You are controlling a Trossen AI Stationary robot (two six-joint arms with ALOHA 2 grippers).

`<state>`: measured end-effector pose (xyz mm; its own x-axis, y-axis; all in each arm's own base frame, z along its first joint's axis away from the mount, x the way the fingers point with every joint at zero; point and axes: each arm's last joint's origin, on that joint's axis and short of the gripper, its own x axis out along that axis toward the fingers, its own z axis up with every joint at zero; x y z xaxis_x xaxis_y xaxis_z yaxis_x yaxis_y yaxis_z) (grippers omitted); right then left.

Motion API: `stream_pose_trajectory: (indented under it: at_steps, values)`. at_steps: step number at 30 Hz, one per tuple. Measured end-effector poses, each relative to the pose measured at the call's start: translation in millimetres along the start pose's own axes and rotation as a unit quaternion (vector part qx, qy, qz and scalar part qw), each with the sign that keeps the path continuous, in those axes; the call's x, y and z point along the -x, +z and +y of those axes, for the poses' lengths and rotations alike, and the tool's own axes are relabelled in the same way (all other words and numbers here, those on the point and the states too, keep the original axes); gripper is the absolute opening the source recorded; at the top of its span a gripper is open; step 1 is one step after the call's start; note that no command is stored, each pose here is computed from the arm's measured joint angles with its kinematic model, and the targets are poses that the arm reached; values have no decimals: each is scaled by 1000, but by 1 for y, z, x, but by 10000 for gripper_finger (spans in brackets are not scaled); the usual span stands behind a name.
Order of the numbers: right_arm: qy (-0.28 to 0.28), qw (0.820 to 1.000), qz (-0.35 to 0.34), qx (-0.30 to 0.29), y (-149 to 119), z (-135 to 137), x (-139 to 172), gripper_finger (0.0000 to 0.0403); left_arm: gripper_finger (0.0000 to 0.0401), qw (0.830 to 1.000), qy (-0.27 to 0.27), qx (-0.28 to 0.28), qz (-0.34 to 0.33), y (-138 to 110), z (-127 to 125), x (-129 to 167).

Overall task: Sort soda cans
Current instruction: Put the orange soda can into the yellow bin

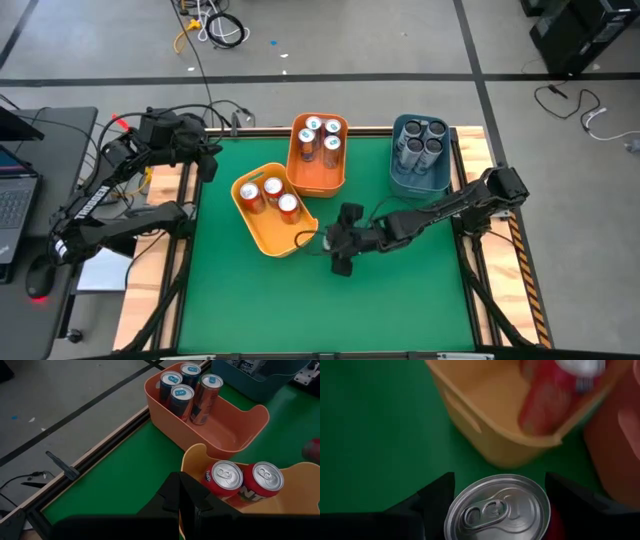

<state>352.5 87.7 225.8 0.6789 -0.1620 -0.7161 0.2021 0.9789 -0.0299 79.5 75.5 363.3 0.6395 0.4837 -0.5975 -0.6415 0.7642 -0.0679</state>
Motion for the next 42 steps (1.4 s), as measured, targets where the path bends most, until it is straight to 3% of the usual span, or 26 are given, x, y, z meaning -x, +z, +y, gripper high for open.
stream_pose_trajectory:
  at_steps: [5, 12, 25, 37, 42]
  values:
    - [41, 991, -129, -25, -14, 16, -10, 273, 0, 1000, 0, 0, -1, 0, 0, 0]
    - [104, 955, -259, -103, -44, 14, -13, 273, 0, 1000, -13, -2, -9, 2, -1, 0]
    - [106, 955, -239, -138, -84, 4, -26, 273, 0, 984, -151, -49, -82, 12, -20, -10]
    - [125, 951, -245, -140, -87, 10, -31, 314, 0, 934, -310, -117, -136, -3, -76, -61]
    - [136, 954, -242, -115, -86, 10, -27, 310, 0, 920, -341, -133, -137, -2, -102, -76]
